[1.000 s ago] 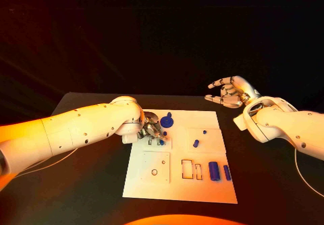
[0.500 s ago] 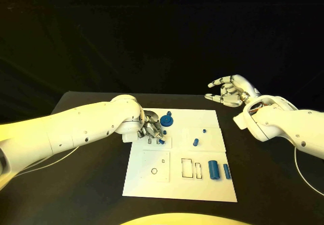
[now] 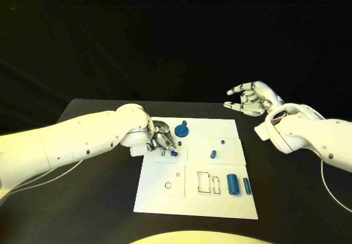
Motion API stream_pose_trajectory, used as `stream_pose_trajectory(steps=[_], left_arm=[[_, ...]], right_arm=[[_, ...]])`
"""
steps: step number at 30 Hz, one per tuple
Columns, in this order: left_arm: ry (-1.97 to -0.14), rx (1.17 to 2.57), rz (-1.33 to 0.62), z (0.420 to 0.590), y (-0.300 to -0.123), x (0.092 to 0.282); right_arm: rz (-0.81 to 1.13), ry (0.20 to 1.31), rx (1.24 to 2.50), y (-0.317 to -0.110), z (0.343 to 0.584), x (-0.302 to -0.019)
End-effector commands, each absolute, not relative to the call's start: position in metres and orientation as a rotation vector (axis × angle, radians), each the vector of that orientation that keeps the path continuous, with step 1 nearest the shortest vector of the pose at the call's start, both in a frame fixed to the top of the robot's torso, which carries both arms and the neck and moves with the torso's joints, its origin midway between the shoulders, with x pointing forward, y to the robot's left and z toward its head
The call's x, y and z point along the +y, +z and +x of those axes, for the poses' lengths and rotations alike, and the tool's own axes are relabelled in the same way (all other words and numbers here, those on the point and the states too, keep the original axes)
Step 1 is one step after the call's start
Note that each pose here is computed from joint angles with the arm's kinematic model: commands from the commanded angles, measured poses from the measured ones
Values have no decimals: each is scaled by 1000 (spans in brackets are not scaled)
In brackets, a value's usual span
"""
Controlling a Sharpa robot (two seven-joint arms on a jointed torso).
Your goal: Assemble the parts on the task board
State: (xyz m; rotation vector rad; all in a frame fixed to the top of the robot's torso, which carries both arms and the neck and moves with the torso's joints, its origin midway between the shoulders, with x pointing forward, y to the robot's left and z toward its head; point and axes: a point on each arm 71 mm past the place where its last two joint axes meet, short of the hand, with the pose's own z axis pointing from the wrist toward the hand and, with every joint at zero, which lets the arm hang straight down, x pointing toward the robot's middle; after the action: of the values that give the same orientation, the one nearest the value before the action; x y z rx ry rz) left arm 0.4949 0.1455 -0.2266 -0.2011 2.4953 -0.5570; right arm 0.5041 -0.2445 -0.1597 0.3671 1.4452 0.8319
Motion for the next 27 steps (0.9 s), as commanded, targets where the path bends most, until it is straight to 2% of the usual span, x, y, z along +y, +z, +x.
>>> stream_pose_trajectory(steps=[1, 8, 15, 27], left_arm=[[-617, 2457, -292, 493, -223, 145], [-628, 2396, -331, 490, -219, 149], [-585, 2322, -276, 484, -221, 152], [-533, 2283, -210, 477, -235, 149]], right_arm=[[351, 836, 1455, -160, 504, -244], [352, 835, 1455, -160, 503, -245], [354, 832, 1456, -160, 503, -246], [351, 828, 1456, -161, 503, -248]])
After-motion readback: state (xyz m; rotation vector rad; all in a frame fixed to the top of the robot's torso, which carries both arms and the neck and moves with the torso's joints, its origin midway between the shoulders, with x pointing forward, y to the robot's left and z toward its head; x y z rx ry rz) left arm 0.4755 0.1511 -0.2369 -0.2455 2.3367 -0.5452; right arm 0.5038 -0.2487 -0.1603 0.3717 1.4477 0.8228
